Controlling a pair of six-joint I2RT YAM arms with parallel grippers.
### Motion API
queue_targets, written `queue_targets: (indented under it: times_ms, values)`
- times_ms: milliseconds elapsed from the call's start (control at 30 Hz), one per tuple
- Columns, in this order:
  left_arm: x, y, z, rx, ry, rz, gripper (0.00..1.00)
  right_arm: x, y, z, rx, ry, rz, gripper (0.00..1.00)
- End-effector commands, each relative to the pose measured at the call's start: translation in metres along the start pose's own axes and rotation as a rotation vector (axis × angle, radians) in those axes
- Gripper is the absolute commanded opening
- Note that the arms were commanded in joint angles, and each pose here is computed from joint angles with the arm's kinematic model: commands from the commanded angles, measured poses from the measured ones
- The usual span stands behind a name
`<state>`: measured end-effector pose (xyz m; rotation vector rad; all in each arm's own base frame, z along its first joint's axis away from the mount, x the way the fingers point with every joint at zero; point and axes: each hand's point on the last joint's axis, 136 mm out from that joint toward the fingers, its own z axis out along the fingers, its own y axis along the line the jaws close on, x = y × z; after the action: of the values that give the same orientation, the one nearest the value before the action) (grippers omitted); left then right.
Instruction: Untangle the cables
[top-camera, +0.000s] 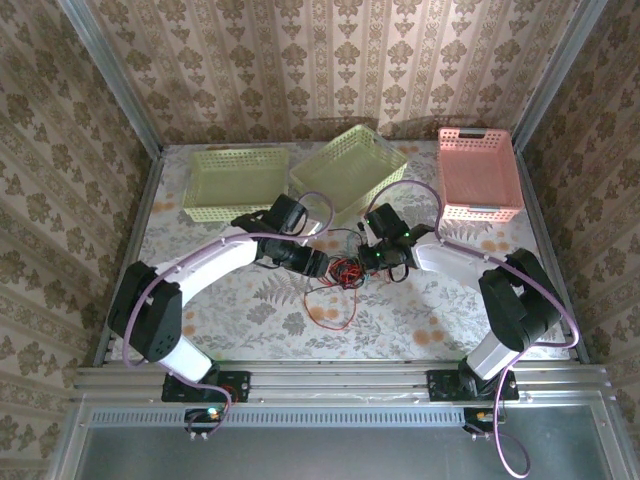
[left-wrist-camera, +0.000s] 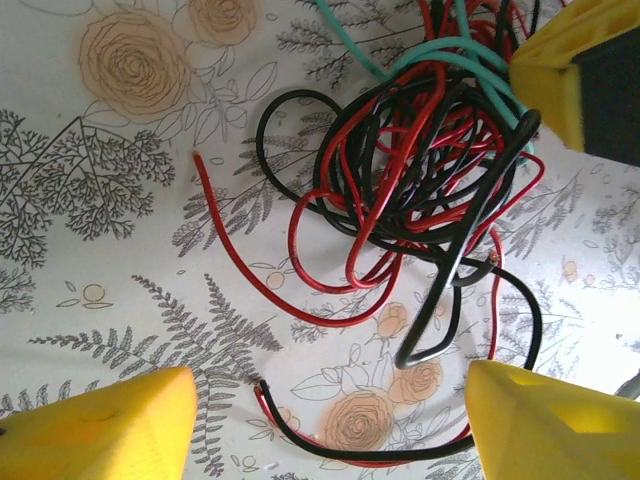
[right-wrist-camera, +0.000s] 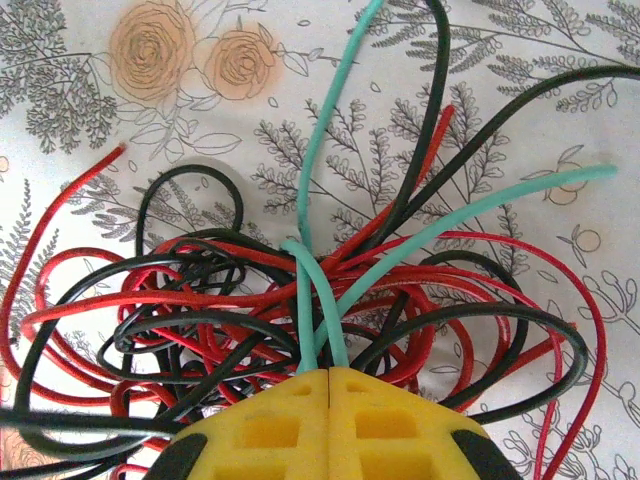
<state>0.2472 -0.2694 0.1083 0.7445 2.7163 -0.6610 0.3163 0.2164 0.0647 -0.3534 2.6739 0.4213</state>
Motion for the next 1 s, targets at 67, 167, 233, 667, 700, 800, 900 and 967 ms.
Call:
queue_targets:
  times_ms: [67, 167, 233, 667, 700, 800, 900, 967]
  values:
    - [-0.004, 0.003, -0.005, -0.034, 0.001, 0.026, 0.7, -0.004, 0.015, -0.019, -0.027, -0.047, -0.025, 0.0]
    - [-0.005, 0.003, -0.006, -0.038, -0.002, 0.028, 0.67, -0.015, 0.018, -0.035, -0.021, -0.112, -0.027, 0.0]
    - [-0.005, 0.004, -0.007, -0.043, 0.0, 0.03, 0.65, -0.02, 0.02, -0.045, -0.026, -0.146, -0.027, 0.0]
    - [-0.005, 0.005, -0.008, -0.05, -0.002, 0.032, 0.6, -0.012, 0.015, -0.052, -0.021, -0.166, 0.0, 0.0]
    - [-0.006, 0.005, -0.008, -0.05, -0.004, 0.031, 0.6, -0.008, 0.012, -0.05, -0.012, -0.156, 0.008, 0.0]
    - [-0.005, 0.004, -0.008, -0.047, -0.001, 0.032, 0.61, 0.005, -0.003, -0.042, 0.046, -0.126, 0.034, 0.02]
    - [-0.006, 0.004, -0.009, -0.049, -0.003, 0.032, 0.61, 0.019, -0.024, -0.035, 0.128, -0.104, 0.066, 0.08]
    - [-0.006, 0.004, -0.009, -0.049, -0.004, 0.034, 0.61, 0.024, -0.031, -0.035, 0.153, -0.094, 0.075, 0.13]
